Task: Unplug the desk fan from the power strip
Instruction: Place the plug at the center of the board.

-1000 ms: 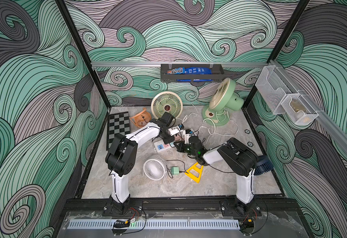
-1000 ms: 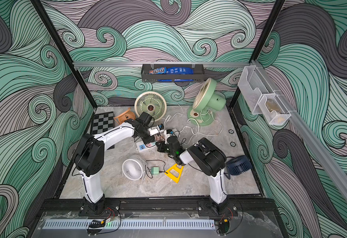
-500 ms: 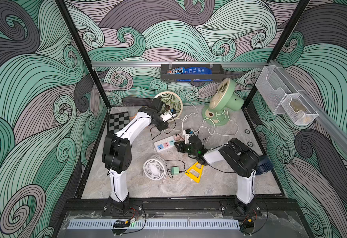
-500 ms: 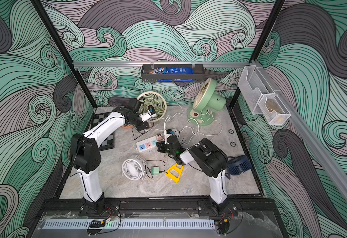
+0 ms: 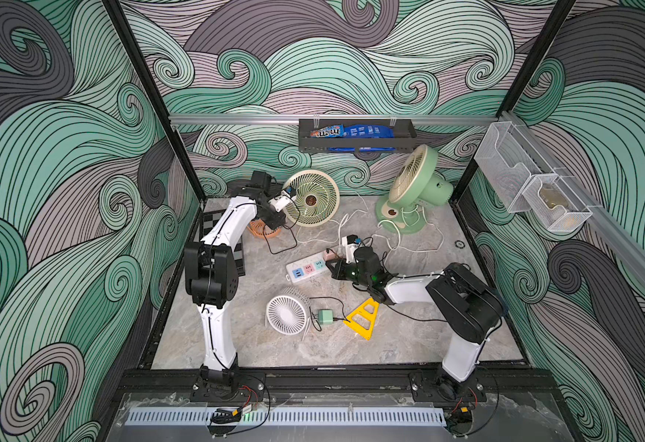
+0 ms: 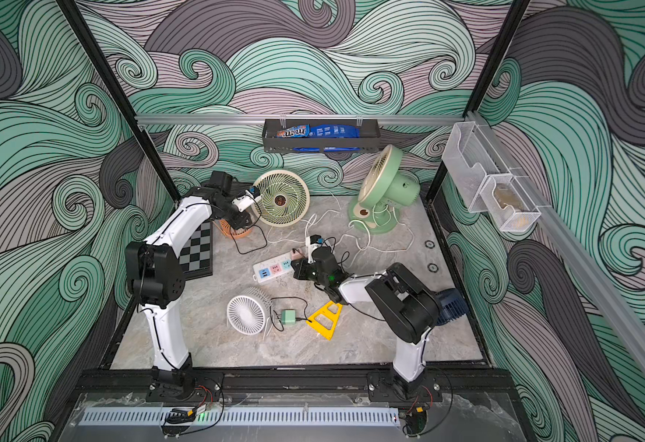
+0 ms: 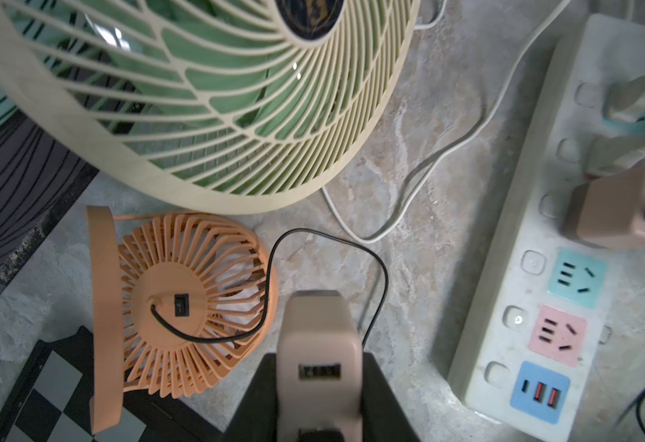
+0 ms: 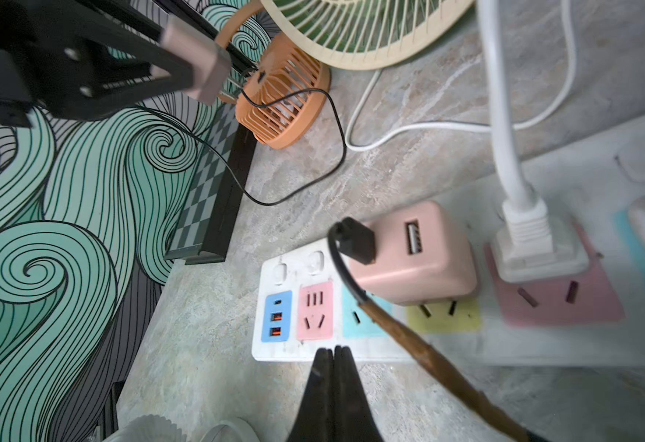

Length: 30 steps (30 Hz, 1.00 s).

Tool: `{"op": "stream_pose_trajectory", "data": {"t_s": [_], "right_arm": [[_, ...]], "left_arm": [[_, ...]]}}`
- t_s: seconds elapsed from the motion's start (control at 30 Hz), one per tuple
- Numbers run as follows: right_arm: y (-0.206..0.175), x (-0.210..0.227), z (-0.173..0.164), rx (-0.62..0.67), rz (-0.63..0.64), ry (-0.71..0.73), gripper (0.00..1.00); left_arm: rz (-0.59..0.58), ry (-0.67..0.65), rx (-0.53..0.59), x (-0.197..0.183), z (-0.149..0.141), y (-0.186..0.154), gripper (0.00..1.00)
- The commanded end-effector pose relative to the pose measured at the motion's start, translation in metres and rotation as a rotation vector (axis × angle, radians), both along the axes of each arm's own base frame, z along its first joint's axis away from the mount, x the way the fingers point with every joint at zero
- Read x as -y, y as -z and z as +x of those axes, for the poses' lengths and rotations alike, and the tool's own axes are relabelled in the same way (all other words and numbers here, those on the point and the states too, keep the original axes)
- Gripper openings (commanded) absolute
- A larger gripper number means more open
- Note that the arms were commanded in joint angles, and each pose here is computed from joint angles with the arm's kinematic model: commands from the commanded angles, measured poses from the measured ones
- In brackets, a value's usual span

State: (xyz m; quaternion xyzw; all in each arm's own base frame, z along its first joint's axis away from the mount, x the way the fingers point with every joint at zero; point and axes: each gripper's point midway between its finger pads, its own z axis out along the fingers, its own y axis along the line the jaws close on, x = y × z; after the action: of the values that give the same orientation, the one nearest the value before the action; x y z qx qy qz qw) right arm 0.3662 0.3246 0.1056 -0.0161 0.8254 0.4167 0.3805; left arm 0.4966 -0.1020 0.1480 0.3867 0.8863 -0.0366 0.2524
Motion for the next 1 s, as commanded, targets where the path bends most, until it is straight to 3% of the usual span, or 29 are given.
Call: {"op": "stream_pose_trajectory", "data": {"t_s": [0.0, 0.4, 0.97], "right_arm": [[-0.01, 0.005, -0.003, 0.025, -0.013, 0.006, 0.02], [-0.017, 0.018, -0.006, 0.031, -0.001, 0.031, 0.03], [-0.018, 0.026, -0.004, 0.031, 0.006, 0.05, 0.16]], "left_arm": [[0.013, -0.02, -0.035, -0.017, 0.001, 0.009, 0.0], [0.175, -0.026, -0.077, -0.057, -0.007, 0.06, 0.0], [0.18, -0.039, -0.159, -0.07, -0.021, 0.091, 0.0]]}}
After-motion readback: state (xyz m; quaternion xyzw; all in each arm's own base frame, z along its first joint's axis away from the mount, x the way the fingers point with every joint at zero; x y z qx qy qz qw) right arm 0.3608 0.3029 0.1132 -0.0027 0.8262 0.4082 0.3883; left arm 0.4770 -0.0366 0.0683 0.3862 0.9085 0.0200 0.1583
